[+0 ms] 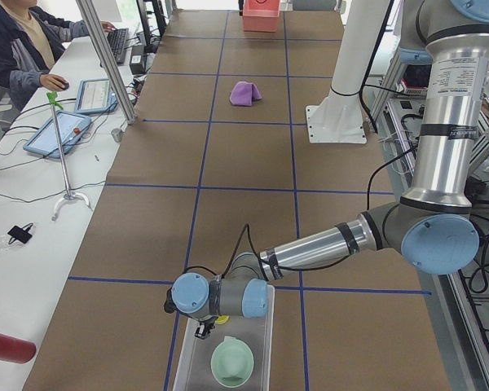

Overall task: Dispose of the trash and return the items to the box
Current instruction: 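Release the cup in the bin while the right arm starts reaching in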

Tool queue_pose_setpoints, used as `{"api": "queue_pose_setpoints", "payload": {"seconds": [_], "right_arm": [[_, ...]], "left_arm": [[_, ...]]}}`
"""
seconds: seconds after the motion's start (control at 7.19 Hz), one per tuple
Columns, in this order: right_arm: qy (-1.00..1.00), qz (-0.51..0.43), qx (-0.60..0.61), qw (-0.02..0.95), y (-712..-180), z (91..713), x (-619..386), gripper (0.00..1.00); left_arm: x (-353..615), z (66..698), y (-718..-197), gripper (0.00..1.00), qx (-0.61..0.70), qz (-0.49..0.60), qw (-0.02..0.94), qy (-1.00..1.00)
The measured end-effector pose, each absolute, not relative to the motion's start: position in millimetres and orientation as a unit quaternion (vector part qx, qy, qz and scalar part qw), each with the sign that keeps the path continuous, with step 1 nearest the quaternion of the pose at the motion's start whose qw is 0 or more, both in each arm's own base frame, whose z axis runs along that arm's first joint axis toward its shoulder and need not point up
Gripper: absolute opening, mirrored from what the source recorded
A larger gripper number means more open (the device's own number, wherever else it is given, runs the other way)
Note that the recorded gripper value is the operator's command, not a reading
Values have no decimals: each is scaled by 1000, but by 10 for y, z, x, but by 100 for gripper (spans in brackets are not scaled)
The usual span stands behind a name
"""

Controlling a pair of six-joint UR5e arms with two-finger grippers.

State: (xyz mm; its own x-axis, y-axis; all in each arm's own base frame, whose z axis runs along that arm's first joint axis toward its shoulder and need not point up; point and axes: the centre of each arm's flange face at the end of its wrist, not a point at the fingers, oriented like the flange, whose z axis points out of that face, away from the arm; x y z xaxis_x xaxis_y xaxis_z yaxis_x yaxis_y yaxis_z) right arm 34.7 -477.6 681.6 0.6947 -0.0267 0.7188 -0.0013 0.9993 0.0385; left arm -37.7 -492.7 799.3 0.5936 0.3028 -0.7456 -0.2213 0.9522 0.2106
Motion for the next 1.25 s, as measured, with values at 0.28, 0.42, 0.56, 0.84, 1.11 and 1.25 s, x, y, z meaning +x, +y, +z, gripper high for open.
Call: {"api": "queue_pose_setpoints", "payload": {"seconds": [0.28, 0.42, 0.56, 0.84, 1.11, 1.25], "right_arm": [[-392, -3, 18, 920, -4788, 6797, 345, 100], [-392, -3, 18, 920, -4791, 6790, 345, 100], [-392, -1, 18, 920, -4805, 6776, 336, 100], [-396, 10, 24, 918, -4875, 6657, 160, 100], [-422, 39, 49, 905, -4953, 6354, -418, 100], [-440, 48, 57, 895, -4936, 6104, -823, 100]], "left_arm": [[-383, 7652, -5050, 98, 74, 153, 882, 440], [-402, 7489, -5114, 98, 80, 153, 880, 442], [-425, 7271, -5169, 98, 83, 150, 881, 442], [-363, 6466, -5287, 98, 80, 114, 886, 442], [36, 5739, -5323, 98, 72, 85, 885, 451], [237, 5480, -5305, 98, 70, 78, 884, 455]]}}
